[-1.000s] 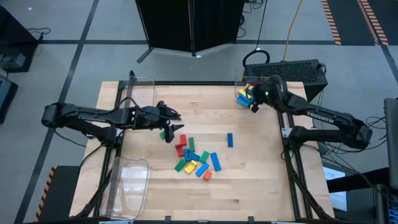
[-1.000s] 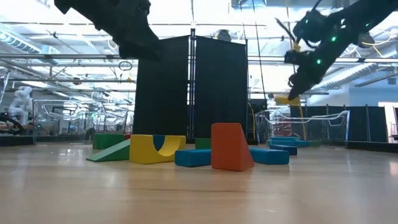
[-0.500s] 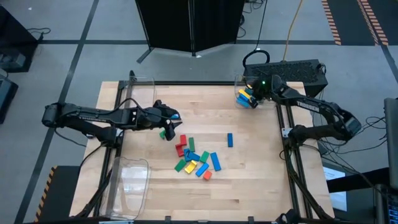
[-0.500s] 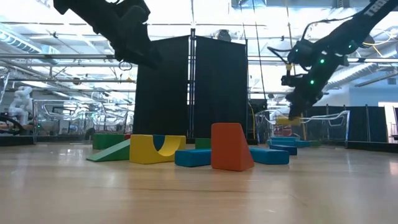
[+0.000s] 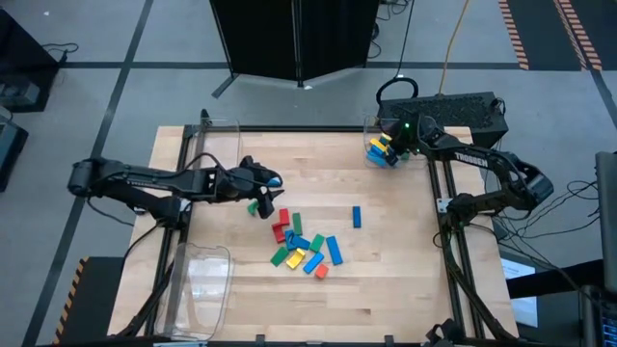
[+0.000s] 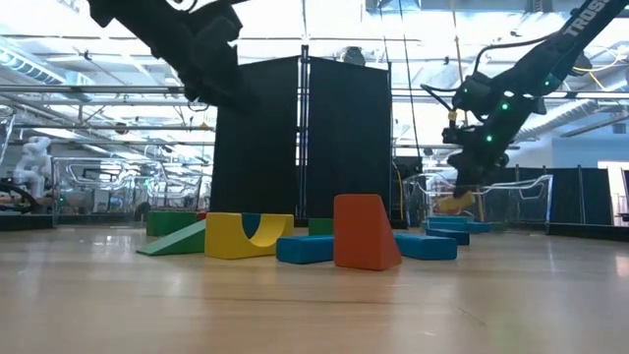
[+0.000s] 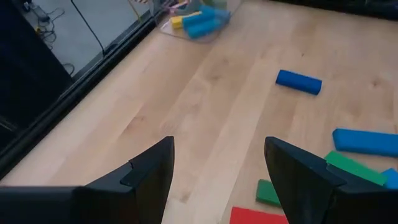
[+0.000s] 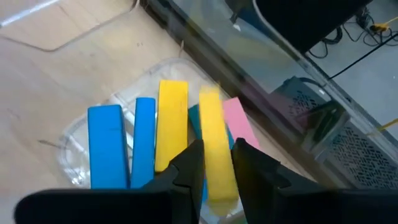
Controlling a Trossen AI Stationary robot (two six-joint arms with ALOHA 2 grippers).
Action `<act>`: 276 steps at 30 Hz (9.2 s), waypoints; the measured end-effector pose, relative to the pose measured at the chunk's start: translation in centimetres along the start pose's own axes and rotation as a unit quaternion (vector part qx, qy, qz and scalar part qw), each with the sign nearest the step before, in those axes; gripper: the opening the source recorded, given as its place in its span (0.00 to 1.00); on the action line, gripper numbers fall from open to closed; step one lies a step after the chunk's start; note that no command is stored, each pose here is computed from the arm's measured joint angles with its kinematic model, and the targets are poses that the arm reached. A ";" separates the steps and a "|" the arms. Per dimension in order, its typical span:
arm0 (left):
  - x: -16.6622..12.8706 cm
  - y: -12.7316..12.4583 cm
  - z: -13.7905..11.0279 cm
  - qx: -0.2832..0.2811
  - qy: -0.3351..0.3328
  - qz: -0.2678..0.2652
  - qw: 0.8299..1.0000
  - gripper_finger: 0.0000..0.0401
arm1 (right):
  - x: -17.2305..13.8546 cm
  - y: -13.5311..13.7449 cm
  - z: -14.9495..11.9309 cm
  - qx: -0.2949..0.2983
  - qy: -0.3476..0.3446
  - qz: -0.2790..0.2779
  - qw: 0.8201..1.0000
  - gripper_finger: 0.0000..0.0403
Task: Sort blocks by size
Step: Put the yellow rectangular block into the top right transparent bin, then put the blue rectangular block into the top right transparent bin
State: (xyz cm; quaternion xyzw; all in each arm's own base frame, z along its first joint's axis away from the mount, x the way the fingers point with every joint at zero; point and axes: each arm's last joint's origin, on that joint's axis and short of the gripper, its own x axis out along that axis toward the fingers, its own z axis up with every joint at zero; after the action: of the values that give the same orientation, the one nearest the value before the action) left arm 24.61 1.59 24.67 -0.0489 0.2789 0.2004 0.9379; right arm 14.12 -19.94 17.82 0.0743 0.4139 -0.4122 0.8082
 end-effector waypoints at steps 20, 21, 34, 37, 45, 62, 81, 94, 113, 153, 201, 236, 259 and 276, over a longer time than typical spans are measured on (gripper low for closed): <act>2.2 -0.6 -0.8 0.032 0.020 0.003 0.999 0.62 | -1.2 -0.1 0.5 0.015 -0.027 -0.007 0.999 0.26; 2.2 -0.6 -0.7 0.036 0.018 0.002 0.999 0.62 | -1.6 -0.1 0.7 0.018 -0.036 -0.007 0.999 0.26; 4.6 -1.8 -1.0 0.092 0.005 -0.064 0.994 0.62 | -8.2 1.5 0.9 0.145 -0.113 0.044 0.982 0.26; 5.5 -2.3 -1.1 0.106 -0.005 -0.104 0.989 0.62 | -9.1 2.2 0.5 0.157 -0.101 0.062 0.981 0.26; 8.1 -3.7 -1.7 0.179 -0.055 -0.192 0.963 0.62 | -11.2 4.6 0.1 0.128 -0.118 0.124 0.977 0.26; 14.7 -6.2 -1.3 0.267 -0.018 -0.334 0.904 0.62 | -15.2 10.0 -1.1 0.100 -0.124 0.291 0.943 0.26; 19.4 -8.3 -0.9 0.333 0.010 -0.419 0.844 0.62 | -16.8 12.9 -1.5 0.069 -0.151 0.327 0.930 0.26; 21.4 -8.9 -1.8 0.353 0.043 -0.439 0.825 0.62 | -15.8 14.8 -1.5 0.057 -0.127 0.331 0.934 0.26; 21.6 -8.7 -2.3 0.351 0.062 -0.433 0.828 0.50 | -15.7 15.9 -1.8 0.063 -0.135 0.305 0.941 0.26; 19.5 -4.5 1.9 0.143 0.097 -0.464 0.869 0.35 | -17.2 24.0 -8.3 -0.077 -0.143 0.274 0.948 0.26; 19.9 -3.5 2.8 0.028 0.111 -0.491 0.864 0.35 | -15.5 28.3 -10.4 -0.321 -0.278 0.137 0.895 0.13; 18.3 -3.2 3.8 0.030 0.110 -0.493 0.863 0.36 | -15.3 28.0 -10.4 -0.288 -0.275 0.114 0.910 0.13; 15.1 -2.7 6.4 0.075 0.087 -0.372 0.921 0.36 | -15.1 27.7 -10.9 -0.326 -0.258 0.104 0.904 0.13; 5.5 -1.4 3.6 0.083 0.034 -0.241 0.966 0.36 | -15.3 23.0 -7.0 -0.215 -0.231 0.070 0.946 0.13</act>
State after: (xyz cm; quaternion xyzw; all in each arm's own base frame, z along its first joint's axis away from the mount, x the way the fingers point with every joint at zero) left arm 31.13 2.98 24.70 -0.0436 0.3067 -0.0573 0.9491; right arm 21.74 7.41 19.42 -0.1695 0.2882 -0.2614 0.9055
